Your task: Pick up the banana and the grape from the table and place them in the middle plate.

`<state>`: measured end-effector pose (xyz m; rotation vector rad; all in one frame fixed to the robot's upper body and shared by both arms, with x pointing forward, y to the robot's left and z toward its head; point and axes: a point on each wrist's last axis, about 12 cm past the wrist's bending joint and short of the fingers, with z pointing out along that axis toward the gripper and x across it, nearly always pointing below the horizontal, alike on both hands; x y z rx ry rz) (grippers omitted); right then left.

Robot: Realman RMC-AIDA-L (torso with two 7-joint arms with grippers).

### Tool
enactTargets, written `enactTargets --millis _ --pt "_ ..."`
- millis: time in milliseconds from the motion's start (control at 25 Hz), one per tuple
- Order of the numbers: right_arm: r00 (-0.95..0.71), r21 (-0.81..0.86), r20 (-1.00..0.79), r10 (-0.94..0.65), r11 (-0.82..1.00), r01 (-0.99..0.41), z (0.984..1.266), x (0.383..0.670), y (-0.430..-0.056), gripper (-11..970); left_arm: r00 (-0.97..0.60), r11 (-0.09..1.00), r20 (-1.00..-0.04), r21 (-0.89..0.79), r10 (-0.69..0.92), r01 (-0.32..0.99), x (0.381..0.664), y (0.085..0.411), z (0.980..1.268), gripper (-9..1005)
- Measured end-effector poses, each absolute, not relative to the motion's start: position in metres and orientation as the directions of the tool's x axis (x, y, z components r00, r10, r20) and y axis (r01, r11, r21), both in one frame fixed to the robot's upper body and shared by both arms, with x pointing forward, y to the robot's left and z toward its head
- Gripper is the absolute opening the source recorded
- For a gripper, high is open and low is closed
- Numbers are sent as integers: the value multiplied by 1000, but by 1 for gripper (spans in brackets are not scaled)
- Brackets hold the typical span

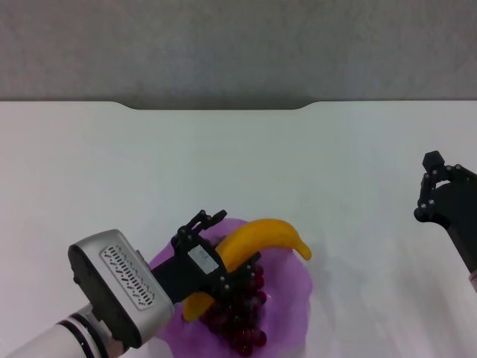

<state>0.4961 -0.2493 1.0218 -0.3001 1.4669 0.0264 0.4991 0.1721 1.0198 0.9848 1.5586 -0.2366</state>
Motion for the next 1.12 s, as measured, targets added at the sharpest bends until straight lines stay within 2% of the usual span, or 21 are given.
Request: enactTargets --millis 200,400,640,960,1120 --pt "110 -183 -980 -164 963 -200 1022 496 -249 10 83 625 -896 368 437 688 498 172 1023 894" --pt "110 -183 -980 -163 963 -200 1022 496 -249 10 122 623 -895 392 430 677 494 171 1030 894" --pt "83 -185 -982 -171 960 -209 1019 498 -248 10 250 632 -888 452 386 629 490 170 1045 893" --pt "81 -187 -981 -174 959 -213 1019 499 -248 10 474 747 -822 524 316 409 495 188 1082 892" --pt "81 -188 -981 -174 959 -213 1019 499 -247 11 523 820 -799 494 298 288 500 200 1096 891"
